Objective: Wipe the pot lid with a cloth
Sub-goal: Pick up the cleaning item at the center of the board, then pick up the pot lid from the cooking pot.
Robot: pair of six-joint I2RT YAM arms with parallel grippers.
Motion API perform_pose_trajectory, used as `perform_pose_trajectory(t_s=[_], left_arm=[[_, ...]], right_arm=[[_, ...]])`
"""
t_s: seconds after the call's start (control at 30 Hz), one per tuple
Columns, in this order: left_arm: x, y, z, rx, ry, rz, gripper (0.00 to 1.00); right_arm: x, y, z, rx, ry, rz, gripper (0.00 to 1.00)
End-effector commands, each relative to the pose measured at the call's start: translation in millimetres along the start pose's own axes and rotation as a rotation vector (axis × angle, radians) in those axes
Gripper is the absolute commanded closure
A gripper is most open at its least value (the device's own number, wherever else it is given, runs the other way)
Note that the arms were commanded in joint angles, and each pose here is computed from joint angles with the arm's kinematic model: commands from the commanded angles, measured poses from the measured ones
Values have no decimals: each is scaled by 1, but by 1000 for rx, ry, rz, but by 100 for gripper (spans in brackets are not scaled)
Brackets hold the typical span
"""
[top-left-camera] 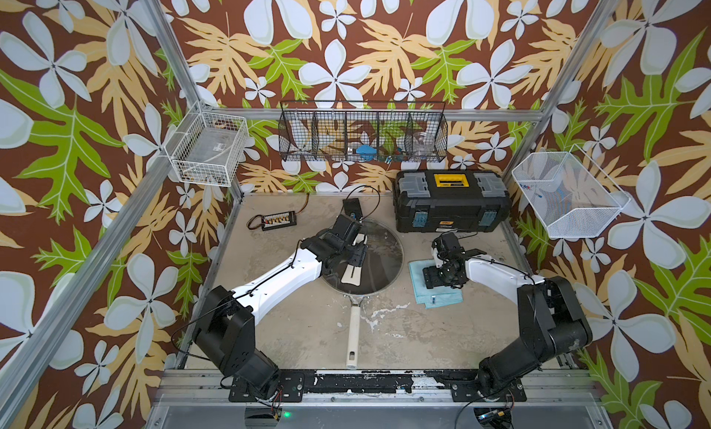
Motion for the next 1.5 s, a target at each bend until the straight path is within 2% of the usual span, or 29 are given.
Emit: perform_pose_trajectory(t_s=[0.0,0.17,0.37,0.57,0.67,0.83,0.93,1.13,1.47], left_arm=[[-2,-4,-1,-11,28,-16,30],[-3,-9,-3,-19,42,-28,30],[-5,-13,-8,-24,66,-41,30],[-10,-14,-14,1,103,-58,31],[-12,-14,-17,6,112,-58,32],[-13,-12,-20,28,121,-55,36],[-13,-12,-21,29,120,-54,41],[-11,-12,-23,38,126,-54,44],[-11,-11,-24,81,172,-51,60]], right_arm=[[0,1,-6,-14,11,0,19],[-7,3,-21,-14,51,8,27],[-12,7,-34,-4,87,16,50],[-15,9,-39,-2,105,28,88],[-15,8,-39,-11,101,29,99],[-12,7,-33,-16,89,35,100],[-9,7,-26,-18,70,37,100],[-3,6,-12,-26,34,43,100],[5,3,11,-43,-16,46,100]])
Point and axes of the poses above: each gripper's point midway between its finger pads, its own z axis back along the fingers, its own y axis along the line the jaws close on, x = y × z, the point moved 7 cm from there along z, back along the fingers, and after that the axes turned 6 degrees about -z, right-handed, at the moved point
